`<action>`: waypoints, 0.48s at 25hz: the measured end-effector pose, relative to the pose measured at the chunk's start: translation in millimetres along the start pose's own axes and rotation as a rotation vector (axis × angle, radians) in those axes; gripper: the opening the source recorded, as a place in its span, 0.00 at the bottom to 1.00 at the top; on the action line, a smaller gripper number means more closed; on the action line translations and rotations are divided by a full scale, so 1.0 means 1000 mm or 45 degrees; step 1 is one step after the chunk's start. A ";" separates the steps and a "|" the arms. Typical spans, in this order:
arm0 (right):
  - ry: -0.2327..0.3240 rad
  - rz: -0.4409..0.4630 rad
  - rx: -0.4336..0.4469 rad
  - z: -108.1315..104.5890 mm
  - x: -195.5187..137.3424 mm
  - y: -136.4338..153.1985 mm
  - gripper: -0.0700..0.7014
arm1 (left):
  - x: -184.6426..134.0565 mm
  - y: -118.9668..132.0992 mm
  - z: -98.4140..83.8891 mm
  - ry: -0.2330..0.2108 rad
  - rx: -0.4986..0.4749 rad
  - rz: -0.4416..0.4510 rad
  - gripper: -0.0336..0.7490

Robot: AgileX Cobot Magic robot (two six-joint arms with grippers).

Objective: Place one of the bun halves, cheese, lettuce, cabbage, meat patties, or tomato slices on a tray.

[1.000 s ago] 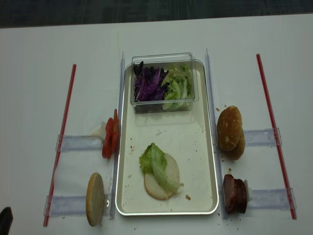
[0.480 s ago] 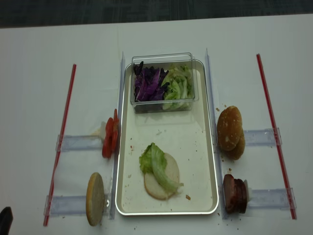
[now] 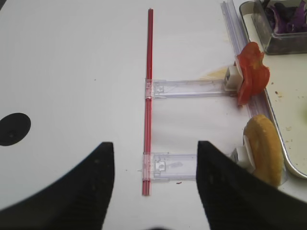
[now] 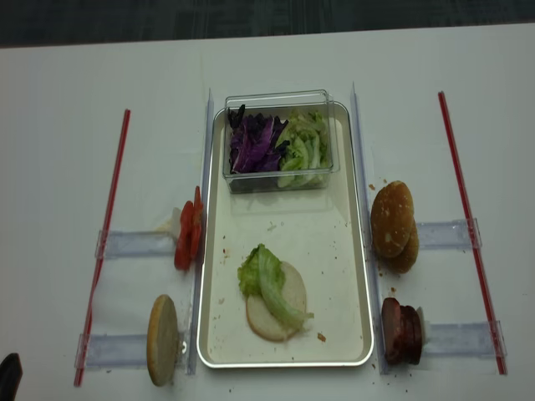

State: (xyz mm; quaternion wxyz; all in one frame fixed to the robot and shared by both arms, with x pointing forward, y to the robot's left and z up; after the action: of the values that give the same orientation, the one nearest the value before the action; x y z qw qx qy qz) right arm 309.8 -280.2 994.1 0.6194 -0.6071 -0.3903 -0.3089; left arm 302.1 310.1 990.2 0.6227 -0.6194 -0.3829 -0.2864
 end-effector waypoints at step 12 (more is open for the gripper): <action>0.000 0.001 0.000 0.000 0.000 0.000 0.70 | 0.000 0.000 0.000 -0.002 0.000 0.000 0.54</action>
State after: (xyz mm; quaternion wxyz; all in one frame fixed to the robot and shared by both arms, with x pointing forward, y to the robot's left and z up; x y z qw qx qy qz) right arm 309.7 -280.2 994.0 0.6195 -0.6072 -0.3901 -0.3087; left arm 302.1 310.1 990.2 0.6223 -0.6197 -0.3834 -0.2859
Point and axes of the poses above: a point on each arm's last joint axis where the gripper is mounted, y pointing out along that axis toward the gripper, z along the wrist's bending axis when the last joint is at zero, x = y × z, the point moved 9 cm from there along y, pointing out along that axis toward the gripper, and after that the axes turned 4 degrees about -y, right-handed, at the moved point
